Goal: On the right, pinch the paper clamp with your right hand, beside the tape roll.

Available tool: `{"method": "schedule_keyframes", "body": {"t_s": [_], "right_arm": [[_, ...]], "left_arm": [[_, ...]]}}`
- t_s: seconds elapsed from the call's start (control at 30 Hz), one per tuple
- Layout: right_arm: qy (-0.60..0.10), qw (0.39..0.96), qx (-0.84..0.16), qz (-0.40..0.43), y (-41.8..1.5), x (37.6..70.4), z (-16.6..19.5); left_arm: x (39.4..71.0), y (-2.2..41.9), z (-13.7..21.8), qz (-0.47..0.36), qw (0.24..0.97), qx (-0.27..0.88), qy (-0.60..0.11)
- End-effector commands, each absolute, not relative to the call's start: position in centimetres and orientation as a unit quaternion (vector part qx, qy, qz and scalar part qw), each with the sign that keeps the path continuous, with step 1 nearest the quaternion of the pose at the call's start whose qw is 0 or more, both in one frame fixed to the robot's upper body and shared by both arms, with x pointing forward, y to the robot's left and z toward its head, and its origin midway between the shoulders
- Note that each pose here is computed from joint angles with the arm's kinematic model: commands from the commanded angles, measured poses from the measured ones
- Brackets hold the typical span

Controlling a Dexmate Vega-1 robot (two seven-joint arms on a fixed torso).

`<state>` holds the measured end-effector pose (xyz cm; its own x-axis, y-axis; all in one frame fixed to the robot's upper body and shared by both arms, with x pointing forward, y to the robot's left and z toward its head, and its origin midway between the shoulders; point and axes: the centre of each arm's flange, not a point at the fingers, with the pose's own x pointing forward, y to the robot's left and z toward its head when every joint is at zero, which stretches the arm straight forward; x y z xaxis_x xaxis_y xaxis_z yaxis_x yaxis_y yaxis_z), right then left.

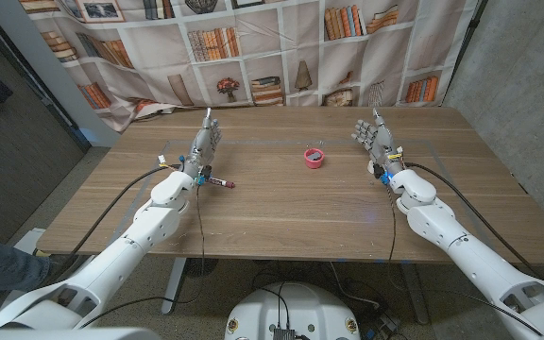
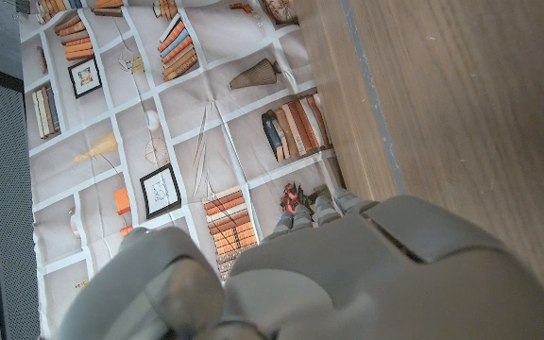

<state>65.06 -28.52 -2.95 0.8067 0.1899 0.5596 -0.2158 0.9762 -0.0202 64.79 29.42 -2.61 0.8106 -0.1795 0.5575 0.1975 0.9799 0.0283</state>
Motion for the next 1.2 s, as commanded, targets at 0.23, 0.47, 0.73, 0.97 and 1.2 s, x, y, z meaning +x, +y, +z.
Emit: {"method": "schedule_keyframes", "body": {"t_s": [0.23, 0.47, 0.73, 0.97, 1.2], "right_arm": [[-0.338, 0.934, -0.012, 0.114, -27.0, 63.5, -1.8], [-0.370, 0.921, -0.054, 0.108, -26.9, 62.8, -0.4], [-0.399, 0.907, -0.073, 0.117, -27.0, 63.4, 0.9], [-0.417, 0.897, -0.109, 0.095, -26.9, 63.1, 2.0], [-0.423, 0.888, -0.154, 0.091, -26.7, 63.1, 2.7]], "left_arm": [[63.2, 29.6, -2.8, -0.109, 0.951, 0.003, -0.289], [62.7, 29.4, -2.4, -0.115, 0.947, 0.013, -0.299], [62.4, 28.9, -2.1, -0.118, 0.944, 0.013, -0.308], [62.3, 28.7, -2.3, -0.119, 0.944, 0.015, -0.308], [62.4, 28.5, -2.1, -0.120, 0.943, 0.018, -0.310]]}}
